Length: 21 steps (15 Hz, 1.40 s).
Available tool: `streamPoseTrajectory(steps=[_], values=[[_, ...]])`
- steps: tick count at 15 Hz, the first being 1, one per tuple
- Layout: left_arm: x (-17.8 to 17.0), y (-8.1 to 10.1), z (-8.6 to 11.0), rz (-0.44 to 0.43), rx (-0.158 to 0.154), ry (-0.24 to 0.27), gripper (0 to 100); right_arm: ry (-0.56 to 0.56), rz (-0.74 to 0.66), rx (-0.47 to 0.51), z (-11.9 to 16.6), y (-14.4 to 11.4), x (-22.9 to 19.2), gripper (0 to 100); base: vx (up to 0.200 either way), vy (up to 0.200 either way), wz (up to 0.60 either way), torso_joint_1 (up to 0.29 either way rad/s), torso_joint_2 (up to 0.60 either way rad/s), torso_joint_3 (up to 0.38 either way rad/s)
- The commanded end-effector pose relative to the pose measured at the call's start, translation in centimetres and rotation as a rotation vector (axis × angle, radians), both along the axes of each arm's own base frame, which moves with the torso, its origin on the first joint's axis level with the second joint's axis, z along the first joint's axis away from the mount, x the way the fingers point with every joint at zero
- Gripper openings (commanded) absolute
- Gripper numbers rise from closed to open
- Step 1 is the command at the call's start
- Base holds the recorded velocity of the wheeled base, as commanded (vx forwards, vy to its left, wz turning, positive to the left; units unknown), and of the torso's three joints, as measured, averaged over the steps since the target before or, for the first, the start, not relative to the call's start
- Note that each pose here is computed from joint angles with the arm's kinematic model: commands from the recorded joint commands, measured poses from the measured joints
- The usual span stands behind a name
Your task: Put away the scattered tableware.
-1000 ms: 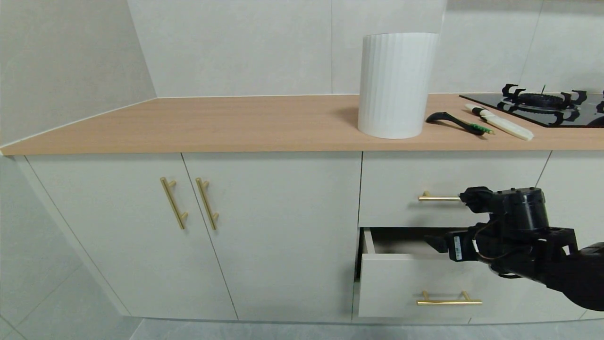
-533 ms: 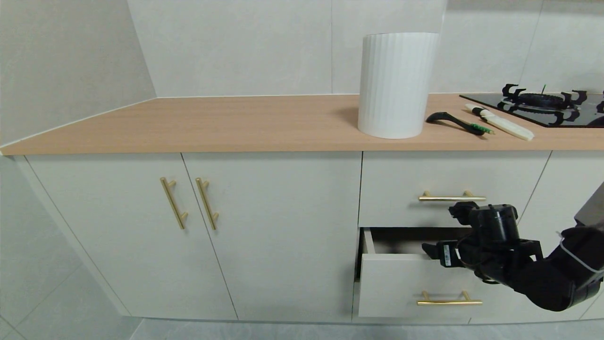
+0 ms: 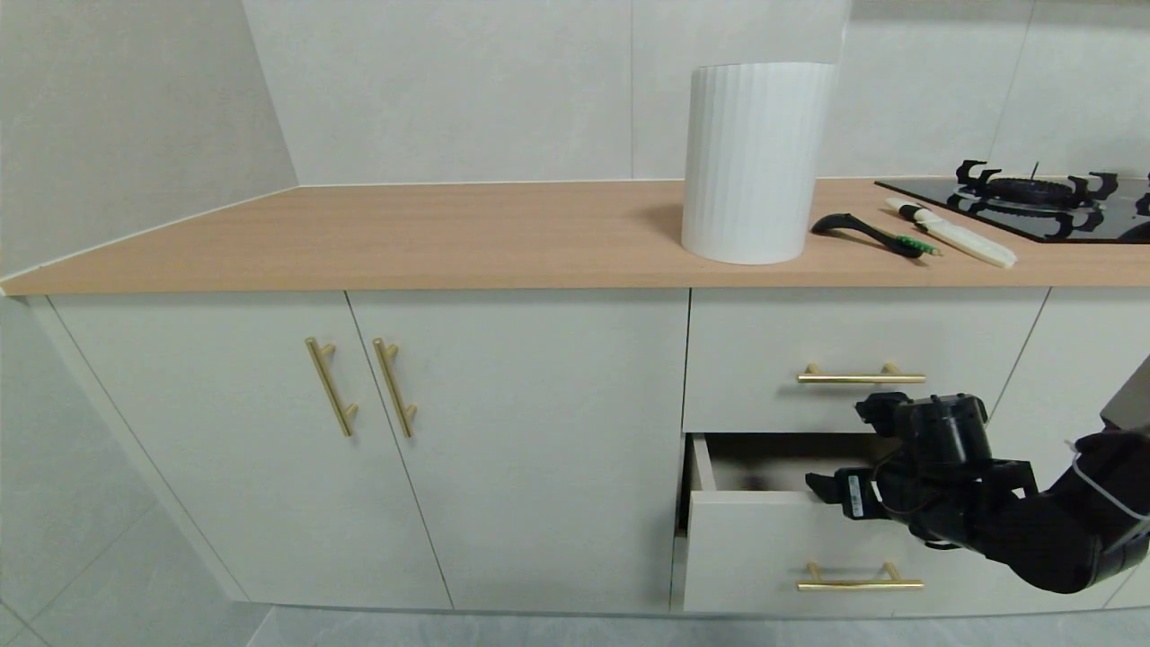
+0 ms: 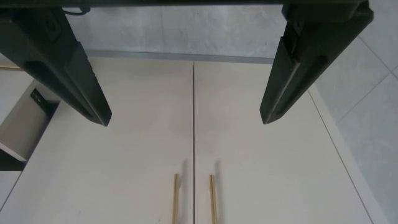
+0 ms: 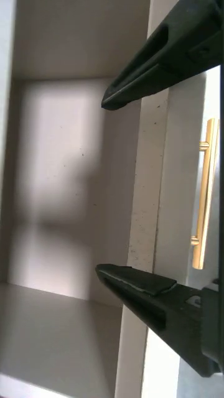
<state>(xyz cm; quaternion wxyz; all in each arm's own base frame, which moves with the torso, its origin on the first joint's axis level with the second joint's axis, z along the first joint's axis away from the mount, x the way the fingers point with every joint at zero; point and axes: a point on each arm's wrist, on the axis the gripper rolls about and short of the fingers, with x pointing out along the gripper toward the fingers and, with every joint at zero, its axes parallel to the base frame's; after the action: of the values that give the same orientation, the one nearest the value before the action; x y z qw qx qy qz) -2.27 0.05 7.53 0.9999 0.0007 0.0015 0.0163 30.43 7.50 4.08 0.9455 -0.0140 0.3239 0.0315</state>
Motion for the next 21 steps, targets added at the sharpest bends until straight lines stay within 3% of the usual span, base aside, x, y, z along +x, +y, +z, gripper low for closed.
streamPoseTrajectory(steps=[1,8,14,21], values=[[0.0,0.0,0.0,0.001,-0.001,0.0,100,-0.004,0.021,0.015,1.0,0.0,-0.4,100,0.0,0.0,0.0,0.0,0.0,0.0],[0.0,0.0,0.0,0.001,-0.001,0.0,100,0.141,0.126,0.051,2.3,-0.1,-2.6,100,0.0,0.0,0.0,0.0,0.0,0.0],[0.0,0.0,0.0,0.001,0.0,0.0,100,0.226,0.258,-0.017,2.6,-0.4,-4.7,100,0.0,0.0,0.0,0.0,0.0,0.0],[0.0,0.0,0.0,0.001,0.0,0.0,100,0.249,0.408,-0.106,2.3,0.4,-7.6,100,0.0,0.0,0.0,0.0,0.0,0.0]])
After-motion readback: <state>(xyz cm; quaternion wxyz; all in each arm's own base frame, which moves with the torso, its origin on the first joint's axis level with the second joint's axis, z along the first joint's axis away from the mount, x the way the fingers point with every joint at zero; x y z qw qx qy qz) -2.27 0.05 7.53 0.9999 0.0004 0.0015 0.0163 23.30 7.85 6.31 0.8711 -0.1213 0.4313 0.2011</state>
